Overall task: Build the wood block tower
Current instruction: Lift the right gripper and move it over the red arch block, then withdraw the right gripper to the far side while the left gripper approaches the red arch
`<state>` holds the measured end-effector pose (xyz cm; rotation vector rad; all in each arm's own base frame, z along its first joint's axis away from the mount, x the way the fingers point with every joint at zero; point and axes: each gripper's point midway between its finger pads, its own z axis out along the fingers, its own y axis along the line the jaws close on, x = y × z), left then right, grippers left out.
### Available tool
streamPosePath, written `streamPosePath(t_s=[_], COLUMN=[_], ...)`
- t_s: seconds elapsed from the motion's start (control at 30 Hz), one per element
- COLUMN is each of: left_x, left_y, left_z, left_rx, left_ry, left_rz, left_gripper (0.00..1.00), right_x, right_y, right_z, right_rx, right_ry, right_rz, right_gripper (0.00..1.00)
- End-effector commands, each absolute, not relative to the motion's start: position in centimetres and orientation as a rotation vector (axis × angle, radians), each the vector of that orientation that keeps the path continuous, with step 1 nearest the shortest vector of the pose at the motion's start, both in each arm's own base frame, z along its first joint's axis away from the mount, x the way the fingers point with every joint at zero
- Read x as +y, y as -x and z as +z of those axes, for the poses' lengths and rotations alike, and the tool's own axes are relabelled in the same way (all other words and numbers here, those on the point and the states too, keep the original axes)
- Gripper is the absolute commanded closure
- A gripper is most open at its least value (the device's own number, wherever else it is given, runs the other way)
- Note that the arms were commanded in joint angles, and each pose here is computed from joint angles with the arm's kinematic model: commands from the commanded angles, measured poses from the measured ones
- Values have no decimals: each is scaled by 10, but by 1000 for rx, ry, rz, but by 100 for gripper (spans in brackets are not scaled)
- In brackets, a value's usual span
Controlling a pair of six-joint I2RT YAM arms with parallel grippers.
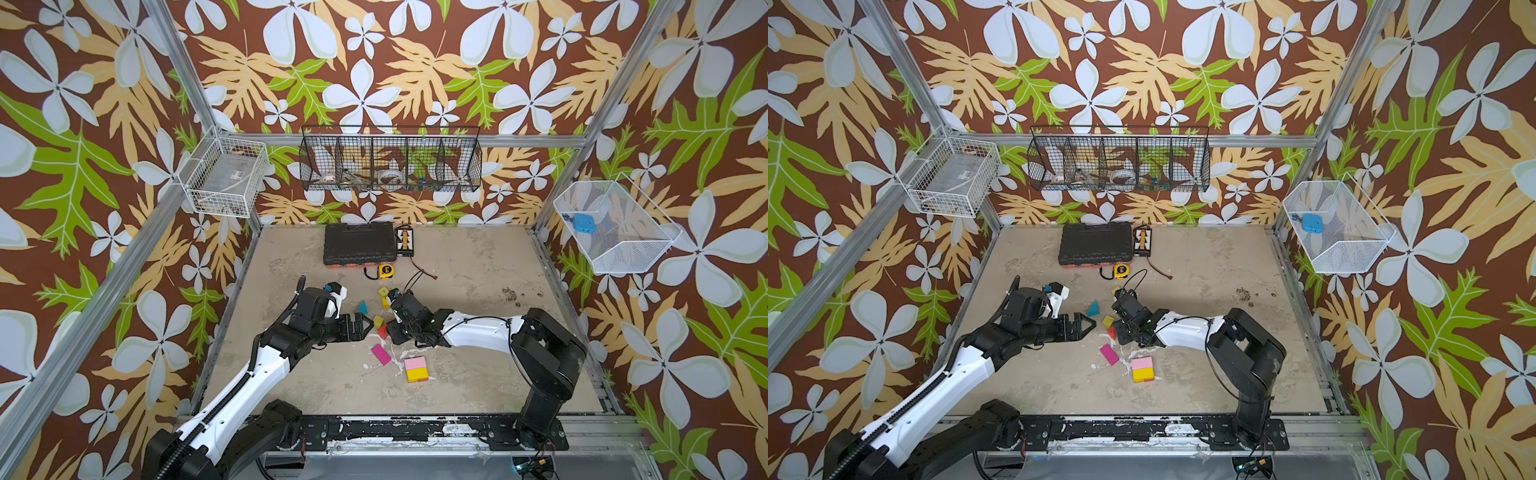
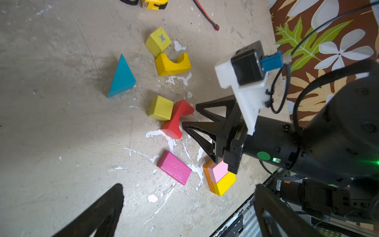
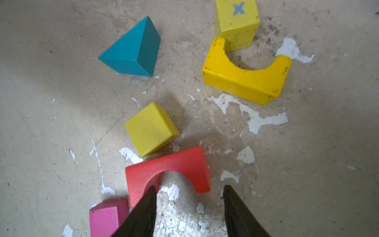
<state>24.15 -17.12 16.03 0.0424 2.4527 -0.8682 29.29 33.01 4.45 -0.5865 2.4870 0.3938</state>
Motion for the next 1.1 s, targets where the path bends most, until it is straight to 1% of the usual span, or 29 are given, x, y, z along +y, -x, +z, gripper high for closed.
streamPosePath(t_s=[0.0, 0.1, 0.13, 0.23, 0.27, 0.3, 0.37, 0.4, 0.43, 0.5, 0.6, 0.77, 0.9, 1.07], left_x=[-157, -161, -159, -151, -151, -156, -177, -181, -183, -184, -188, -194, -208, -225], left_y=[-257, -255, -255, -257, -257, -255, -246, -252, -255, -258, -264, -274, -282, -286], left_z=[190, 222, 228, 253, 266, 270, 255, 228, 220, 215, 193, 175, 152, 121], left_rx=[2347, 2278, 2272, 2217, 2158, 2122, 2090, 2134, 2113, 2109, 2180, 2218, 2292, 2378], left_ry=[-42, -167, -169, -77, -27, -41, -109, -91, -76, -77, -59, -44, -69, -116], left_rz=[-744, -739, -731, -723, -772, -824, -990, -1006, -1025, -1015, -990, -873, -755, -682], left_gripper=[0, 0, 0, 0, 0, 0, 0, 0, 0, 0, 5, 8, 17, 30], right_x=[329, 326, 326, 322, 320, 318, 302, 273, 253, 246, 241, 237, 224, 179], right_y=[-294, -294, -293, -294, -295, -295, -297, -291, -292, -298, -307, -312, -319, -332], right_z=[51, 62, 67, 81, 83, 86, 99, 117, 142, 152, 163, 169, 164, 159], right_rx=[2473, 2442, 2430, 2397, 2391, 2383, 2351, 2275, 2174, 2144, 2123, 2103, 2101, 2090], right_ry=[551, 522, 518, 480, 470, 457, 384, 285, 211, 187, 168, 177, 154, 40], right_rz=[405, 427, 438, 452, 453, 455, 437, 454, 480, 480, 523, 499, 501, 474], right_gripper=[47, 46, 46, 45, 46, 46, 46, 43, 39, 39, 39, 37, 37, 37])
